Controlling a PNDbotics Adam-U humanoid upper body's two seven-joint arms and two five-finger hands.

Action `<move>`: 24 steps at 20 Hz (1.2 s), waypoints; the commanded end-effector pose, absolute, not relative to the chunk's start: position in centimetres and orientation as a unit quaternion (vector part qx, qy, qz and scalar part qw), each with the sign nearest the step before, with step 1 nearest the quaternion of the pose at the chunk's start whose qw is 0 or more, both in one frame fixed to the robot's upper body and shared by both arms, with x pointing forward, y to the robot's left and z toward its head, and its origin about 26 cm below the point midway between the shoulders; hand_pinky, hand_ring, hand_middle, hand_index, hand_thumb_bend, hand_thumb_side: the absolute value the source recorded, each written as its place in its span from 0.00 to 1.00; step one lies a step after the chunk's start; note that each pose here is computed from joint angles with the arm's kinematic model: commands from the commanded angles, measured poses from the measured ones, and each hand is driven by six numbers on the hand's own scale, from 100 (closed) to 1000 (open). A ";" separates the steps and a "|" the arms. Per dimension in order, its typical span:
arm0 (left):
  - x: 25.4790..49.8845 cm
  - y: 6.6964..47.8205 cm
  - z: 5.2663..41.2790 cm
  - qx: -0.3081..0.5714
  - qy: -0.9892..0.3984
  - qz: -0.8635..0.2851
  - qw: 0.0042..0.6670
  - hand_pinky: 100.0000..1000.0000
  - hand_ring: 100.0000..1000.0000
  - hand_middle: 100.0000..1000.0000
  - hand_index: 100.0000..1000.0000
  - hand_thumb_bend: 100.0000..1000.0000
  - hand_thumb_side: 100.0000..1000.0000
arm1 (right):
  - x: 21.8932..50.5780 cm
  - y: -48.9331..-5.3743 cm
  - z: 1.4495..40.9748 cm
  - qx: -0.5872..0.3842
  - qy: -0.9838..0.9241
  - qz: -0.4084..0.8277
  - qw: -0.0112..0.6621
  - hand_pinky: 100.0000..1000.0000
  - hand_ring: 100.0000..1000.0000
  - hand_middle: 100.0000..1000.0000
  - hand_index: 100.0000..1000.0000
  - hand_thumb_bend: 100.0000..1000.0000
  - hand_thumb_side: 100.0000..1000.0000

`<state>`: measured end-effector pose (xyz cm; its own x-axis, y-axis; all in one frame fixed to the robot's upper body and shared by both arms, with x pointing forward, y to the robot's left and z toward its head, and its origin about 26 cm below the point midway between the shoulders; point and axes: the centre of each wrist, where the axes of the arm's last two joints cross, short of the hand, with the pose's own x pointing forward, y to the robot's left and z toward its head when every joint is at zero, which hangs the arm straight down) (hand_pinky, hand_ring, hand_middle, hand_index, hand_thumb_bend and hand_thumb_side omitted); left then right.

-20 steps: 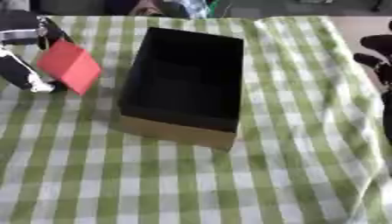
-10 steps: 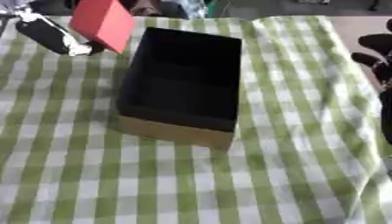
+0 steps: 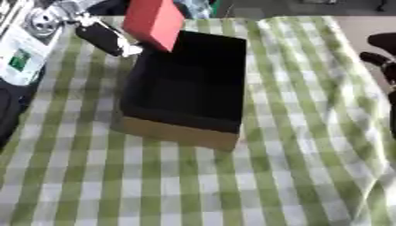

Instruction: Pick up objects on the table and place them in the box.

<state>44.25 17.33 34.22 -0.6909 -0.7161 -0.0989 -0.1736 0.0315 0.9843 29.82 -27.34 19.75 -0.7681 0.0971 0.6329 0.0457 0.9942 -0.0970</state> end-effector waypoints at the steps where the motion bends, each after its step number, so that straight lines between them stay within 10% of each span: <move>1: 44.6 16.4 34.3 0.338 -0.678 -0.616 0.216 0.57 0.55 0.47 0.50 0.01 0.31 | 29.7 -27.2 20.6 -0.032 -0.944 0.044 0.326 0.74 0.80 0.65 0.85 0.00 0.68; 9: 46.3 15.8 30.6 0.326 -0.637 -0.663 0.221 0.60 0.64 0.58 0.72 0.23 0.40 | 29.7 -27.1 20.7 -0.029 -0.944 0.043 0.327 0.74 0.80 0.65 0.86 0.00 0.67; 20: 46.6 16.5 30.2 0.305 -0.625 -0.695 0.183 0.68 0.81 0.83 0.94 0.79 0.67 | 29.7 -27.1 20.7 -0.028 -0.943 0.042 0.329 0.74 0.80 0.65 0.86 0.00 0.67; 24: 46.2 16.9 31.1 0.332 -0.642 -0.670 0.169 0.67 0.82 0.83 0.95 0.82 0.69 | 29.7 -27.1 20.7 -0.029 -0.943 0.042 0.329 0.74 0.80 0.65 0.86 0.00 0.67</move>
